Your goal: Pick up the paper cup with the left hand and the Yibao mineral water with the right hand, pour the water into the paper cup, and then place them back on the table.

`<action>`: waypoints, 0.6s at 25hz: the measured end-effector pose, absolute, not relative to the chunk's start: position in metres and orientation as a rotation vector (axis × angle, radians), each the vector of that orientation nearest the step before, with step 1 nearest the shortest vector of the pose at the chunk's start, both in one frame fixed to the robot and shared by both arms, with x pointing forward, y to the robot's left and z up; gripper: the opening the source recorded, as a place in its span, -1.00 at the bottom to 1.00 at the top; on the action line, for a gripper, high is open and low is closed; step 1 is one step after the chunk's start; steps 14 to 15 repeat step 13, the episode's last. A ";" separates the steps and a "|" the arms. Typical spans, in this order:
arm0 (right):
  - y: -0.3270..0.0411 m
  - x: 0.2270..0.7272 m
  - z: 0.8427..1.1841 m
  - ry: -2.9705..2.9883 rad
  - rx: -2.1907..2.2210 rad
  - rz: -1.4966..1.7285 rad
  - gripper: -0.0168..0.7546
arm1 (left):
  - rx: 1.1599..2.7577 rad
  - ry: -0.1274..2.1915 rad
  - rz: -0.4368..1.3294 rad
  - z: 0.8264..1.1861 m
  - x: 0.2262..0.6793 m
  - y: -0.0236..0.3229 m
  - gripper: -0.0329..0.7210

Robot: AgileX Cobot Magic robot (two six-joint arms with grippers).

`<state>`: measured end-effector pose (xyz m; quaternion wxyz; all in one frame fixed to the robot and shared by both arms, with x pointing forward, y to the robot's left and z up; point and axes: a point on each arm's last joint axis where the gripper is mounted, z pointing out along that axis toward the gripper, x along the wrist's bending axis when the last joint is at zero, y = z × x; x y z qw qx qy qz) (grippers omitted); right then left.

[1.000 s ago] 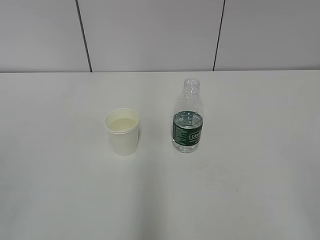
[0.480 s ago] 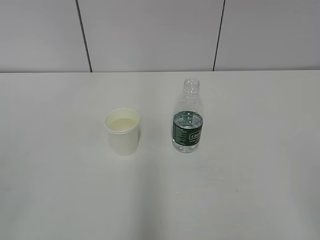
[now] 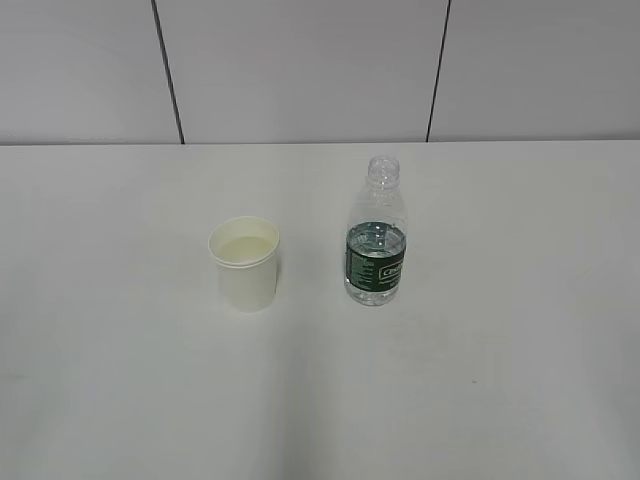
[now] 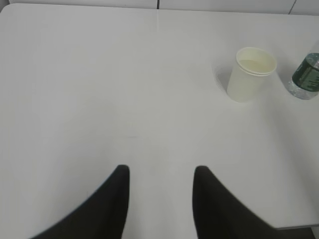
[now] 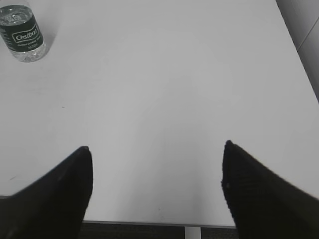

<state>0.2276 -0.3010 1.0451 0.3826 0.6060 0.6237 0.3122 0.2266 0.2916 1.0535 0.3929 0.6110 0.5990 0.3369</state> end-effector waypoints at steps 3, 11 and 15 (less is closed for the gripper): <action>-0.301 0.228 1.045 1.591 1.545 0.796 0.58 | 1.551 1.520 0.855 1.054 0.227 0.292 -0.10; -0.301 0.228 1.045 1.591 1.545 0.796 0.58 | 1.551 1.520 0.855 1.054 0.227 0.292 -0.15; -0.301 0.228 1.045 1.591 1.545 0.796 0.58 | 1.551 1.520 0.855 1.054 0.227 0.292 -0.16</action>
